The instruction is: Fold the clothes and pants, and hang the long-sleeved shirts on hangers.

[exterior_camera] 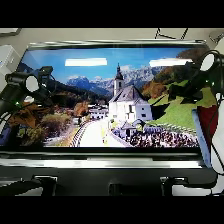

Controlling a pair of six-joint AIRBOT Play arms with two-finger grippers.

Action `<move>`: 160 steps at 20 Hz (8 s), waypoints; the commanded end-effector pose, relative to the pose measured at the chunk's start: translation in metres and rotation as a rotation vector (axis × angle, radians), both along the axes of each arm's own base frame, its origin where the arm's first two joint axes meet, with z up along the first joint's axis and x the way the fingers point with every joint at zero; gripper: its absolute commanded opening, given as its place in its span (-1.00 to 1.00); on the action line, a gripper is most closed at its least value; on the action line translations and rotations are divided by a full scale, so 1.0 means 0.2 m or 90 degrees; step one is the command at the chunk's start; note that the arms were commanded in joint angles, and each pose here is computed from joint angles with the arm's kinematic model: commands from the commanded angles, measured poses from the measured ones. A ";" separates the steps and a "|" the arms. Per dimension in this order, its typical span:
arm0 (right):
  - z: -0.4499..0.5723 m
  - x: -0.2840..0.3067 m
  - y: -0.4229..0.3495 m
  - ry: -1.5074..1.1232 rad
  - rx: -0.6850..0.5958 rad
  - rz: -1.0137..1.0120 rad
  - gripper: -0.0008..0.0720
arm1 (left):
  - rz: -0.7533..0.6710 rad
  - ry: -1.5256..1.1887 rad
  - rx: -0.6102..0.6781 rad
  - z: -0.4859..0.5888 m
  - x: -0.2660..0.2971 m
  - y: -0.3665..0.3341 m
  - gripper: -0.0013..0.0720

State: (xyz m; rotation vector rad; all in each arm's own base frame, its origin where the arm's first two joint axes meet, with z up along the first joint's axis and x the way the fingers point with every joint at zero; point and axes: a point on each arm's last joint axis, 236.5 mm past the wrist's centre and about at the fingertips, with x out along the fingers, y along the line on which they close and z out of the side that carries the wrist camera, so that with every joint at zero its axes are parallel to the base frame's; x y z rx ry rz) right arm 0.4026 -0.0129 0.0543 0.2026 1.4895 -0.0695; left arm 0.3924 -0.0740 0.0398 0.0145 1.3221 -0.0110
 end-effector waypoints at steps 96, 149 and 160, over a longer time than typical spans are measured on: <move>-0.53 -0.87 0.55 0.193 0.295 0.032 0.94 | 0.101 0.148 -0.503 -0.62 -0.49 -0.56 0.81; 0.30 0.36 -0.02 -0.357 0.217 -0.156 -0.88 | 0.180 -0.425 -0.343 0.40 0.12 0.16 -0.89; -0.33 0.45 0.34 -0.143 0.345 -0.171 0.89 | 0.223 -0.085 -0.358 -0.44 0.26 0.15 1.00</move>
